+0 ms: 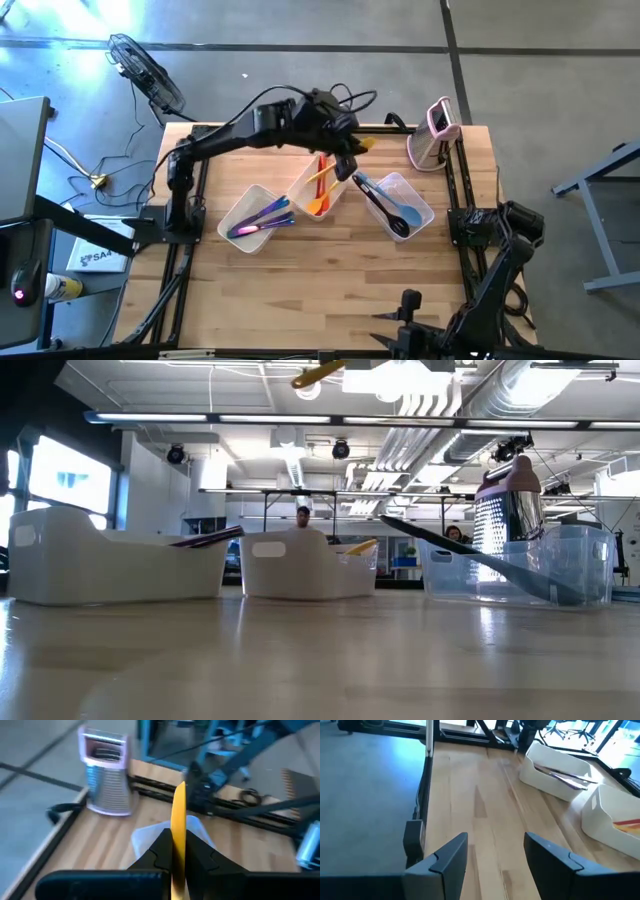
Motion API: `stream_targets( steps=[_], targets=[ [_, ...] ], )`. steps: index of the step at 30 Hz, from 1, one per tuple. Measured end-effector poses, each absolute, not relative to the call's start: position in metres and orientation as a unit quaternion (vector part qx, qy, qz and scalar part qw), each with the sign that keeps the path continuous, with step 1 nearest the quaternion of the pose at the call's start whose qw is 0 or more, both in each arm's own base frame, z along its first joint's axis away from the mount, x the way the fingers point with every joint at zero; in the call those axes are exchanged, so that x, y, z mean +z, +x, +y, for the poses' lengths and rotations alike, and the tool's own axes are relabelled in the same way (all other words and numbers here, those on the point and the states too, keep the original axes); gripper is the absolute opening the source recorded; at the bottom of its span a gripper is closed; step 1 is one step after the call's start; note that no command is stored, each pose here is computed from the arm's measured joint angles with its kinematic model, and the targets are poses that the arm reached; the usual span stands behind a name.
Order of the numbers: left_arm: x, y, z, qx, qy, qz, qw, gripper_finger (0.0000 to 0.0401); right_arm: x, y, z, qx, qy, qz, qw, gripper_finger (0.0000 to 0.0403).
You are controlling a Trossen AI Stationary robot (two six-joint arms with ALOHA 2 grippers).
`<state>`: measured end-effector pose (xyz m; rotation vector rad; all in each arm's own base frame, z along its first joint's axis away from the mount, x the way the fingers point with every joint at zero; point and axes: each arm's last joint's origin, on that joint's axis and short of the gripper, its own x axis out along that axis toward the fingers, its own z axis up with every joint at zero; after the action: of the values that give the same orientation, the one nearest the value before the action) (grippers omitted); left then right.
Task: Pick & Place Kitchen Items
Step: Put the yellow spatula into the right white bin
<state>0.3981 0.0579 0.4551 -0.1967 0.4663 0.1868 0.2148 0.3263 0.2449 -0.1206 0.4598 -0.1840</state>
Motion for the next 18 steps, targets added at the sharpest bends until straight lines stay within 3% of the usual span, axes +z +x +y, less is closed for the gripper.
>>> stream_targets(
  steps=[4,6,12,18],
  targets=[
    [0.447,0.41,0.067,0.072,-0.097,0.209,0.97,0.0015,0.246,0.21,0.33,-0.089,-0.06,0.219,0.97,0.0188],
    [0.431,0.416,0.071,0.069,-0.093,0.23,0.966,0.0015,0.246,0.206,0.332,-0.087,-0.06,0.212,0.971,0.0188],
    [0.381,0.441,0.073,0.049,-0.096,0.149,0.983,0.0015,0.248,0.193,0.338,-0.092,-0.074,0.185,0.976,0.0188],
    [0.32,0.417,0.086,0.055,-0.125,0.106,0.985,0.0015,0.247,0.187,0.341,-0.084,-0.076,0.184,0.976,0.0188]
  ],
)
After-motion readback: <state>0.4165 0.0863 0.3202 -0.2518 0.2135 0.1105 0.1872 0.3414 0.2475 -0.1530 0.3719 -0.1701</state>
